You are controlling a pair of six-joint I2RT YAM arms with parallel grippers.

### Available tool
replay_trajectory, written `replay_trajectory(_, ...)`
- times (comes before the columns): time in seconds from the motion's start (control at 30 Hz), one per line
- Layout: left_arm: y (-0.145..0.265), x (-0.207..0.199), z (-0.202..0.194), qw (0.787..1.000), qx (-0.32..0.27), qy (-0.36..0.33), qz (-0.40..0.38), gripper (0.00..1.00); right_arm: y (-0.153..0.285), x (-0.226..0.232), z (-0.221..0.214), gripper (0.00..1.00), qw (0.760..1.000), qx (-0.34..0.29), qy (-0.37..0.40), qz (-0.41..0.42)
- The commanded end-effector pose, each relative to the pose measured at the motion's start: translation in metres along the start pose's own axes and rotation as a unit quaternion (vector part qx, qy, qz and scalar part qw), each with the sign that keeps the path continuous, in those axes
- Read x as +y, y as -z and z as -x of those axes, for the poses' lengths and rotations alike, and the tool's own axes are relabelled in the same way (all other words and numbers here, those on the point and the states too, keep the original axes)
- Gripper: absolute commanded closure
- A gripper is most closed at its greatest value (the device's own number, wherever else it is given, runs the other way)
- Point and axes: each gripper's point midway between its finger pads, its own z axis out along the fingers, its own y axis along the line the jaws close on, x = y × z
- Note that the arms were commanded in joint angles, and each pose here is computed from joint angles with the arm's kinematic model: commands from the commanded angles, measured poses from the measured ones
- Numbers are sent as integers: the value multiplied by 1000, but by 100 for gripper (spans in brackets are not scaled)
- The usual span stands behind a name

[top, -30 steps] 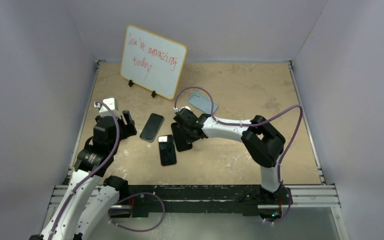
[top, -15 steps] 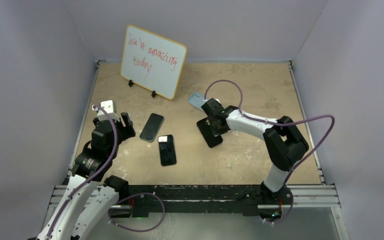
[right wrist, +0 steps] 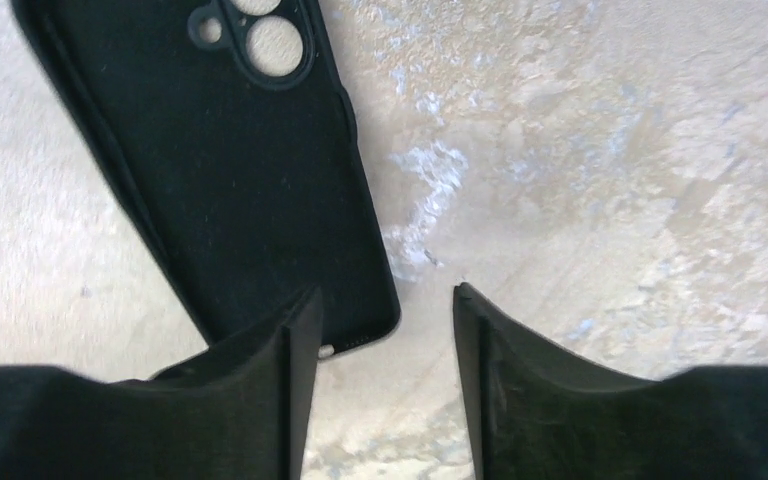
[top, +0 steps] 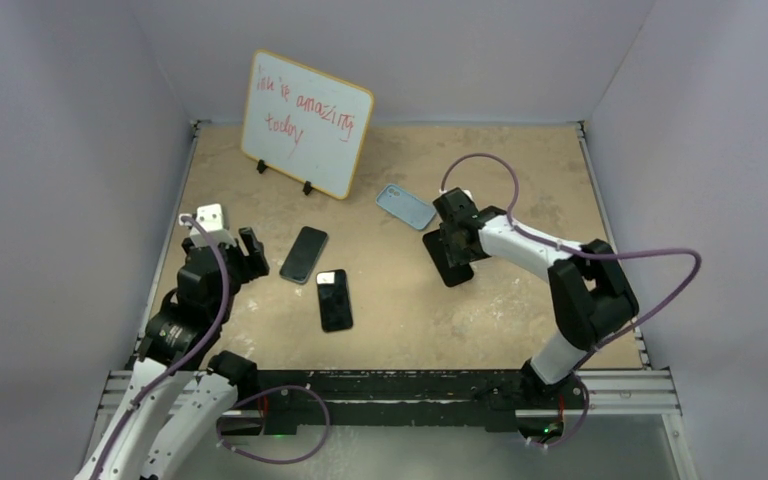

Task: Take the phone out of the phone case
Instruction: Adjust the phone case at the center of the board, then reset both arms

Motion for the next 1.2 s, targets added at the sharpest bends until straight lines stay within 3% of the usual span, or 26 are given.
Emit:
replay_trajectory(0.0, 14, -5, 30, 999, -41, -3, -21, 32, 34, -5, 15, 38, 998, -56, -34, 18)
replay_trajectory(0.2, 30, -8, 52, 997, -69, -1, -43, 31, 88, -28, 33, 15, 983, -152, -99, 24)
replay_trajectory(0.37, 50, -2, 75, 993, -107, 4, -46, 28, 147, -54, 43, 2, 950, -262, -165, 41)
replay_trajectory(0.57, 62, 11, 87, 990, -135, 16, -27, 27, 190, -83, 36, 1, 904, -349, -243, 48)
replay_trajectory(0.8, 77, 38, 95, 981, -185, 57, 21, 27, 247, -112, 20, 1, 844, -457, -271, 79)
replay_trajectory(0.97, 79, 52, 100, 975, -196, 77, 63, 27, 261, -137, 5, 1, 819, -493, -289, 45)
replay_trajectory(1.17, 65, 50, 90, 977, -181, 84, 73, 27, 268, -152, -4, 1, 806, -522, -278, 16)
